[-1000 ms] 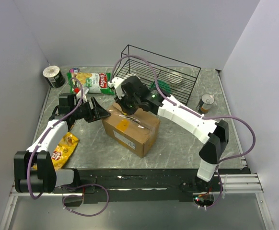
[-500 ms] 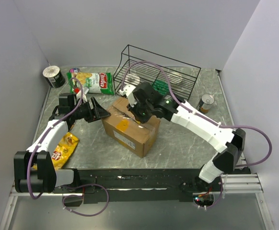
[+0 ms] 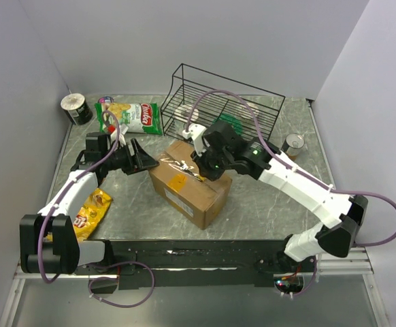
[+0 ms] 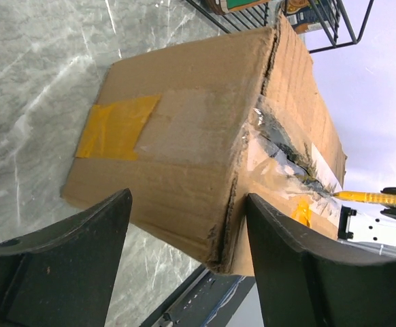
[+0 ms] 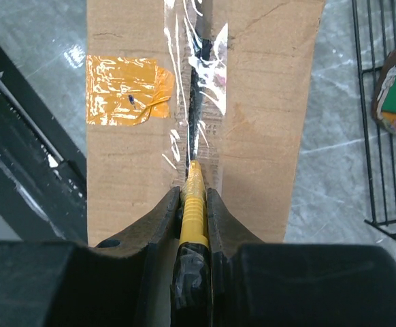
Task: Unpack the express box
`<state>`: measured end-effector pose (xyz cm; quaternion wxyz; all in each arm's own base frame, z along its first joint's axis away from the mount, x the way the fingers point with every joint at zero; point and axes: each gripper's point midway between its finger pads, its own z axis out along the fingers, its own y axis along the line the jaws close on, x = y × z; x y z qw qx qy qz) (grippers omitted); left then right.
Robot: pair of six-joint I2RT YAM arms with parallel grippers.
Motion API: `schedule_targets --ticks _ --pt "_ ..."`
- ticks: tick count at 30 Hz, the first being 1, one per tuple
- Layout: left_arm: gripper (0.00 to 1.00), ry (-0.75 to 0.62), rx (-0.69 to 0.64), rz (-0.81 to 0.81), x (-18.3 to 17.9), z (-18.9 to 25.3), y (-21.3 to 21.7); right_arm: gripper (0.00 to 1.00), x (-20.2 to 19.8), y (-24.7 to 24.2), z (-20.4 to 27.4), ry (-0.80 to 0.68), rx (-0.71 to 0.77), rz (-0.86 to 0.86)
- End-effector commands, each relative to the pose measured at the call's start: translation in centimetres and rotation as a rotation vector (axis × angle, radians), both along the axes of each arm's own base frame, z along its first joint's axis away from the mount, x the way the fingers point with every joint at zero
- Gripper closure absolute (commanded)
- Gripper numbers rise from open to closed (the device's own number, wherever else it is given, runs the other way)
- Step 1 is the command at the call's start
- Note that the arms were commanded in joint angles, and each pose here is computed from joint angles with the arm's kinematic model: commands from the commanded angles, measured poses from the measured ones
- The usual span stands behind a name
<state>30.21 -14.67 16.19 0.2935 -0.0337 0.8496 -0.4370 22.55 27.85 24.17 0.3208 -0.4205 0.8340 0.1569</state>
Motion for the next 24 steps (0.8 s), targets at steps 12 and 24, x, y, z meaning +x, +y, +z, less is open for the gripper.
schedule_targets --ticks 12,24 --pt "0.14 -0.277 -0.042 -0.178 -0.3 6.1 -1.8 1.00 0.5 -2.8 0.6 -0.068 -0.108 0.040" --pt "0.15 -0.334 0.031 -0.110 -2.7 5.5 0.0 1.00 8.6 8.1 3.7 -0.230 0.003 0.198"
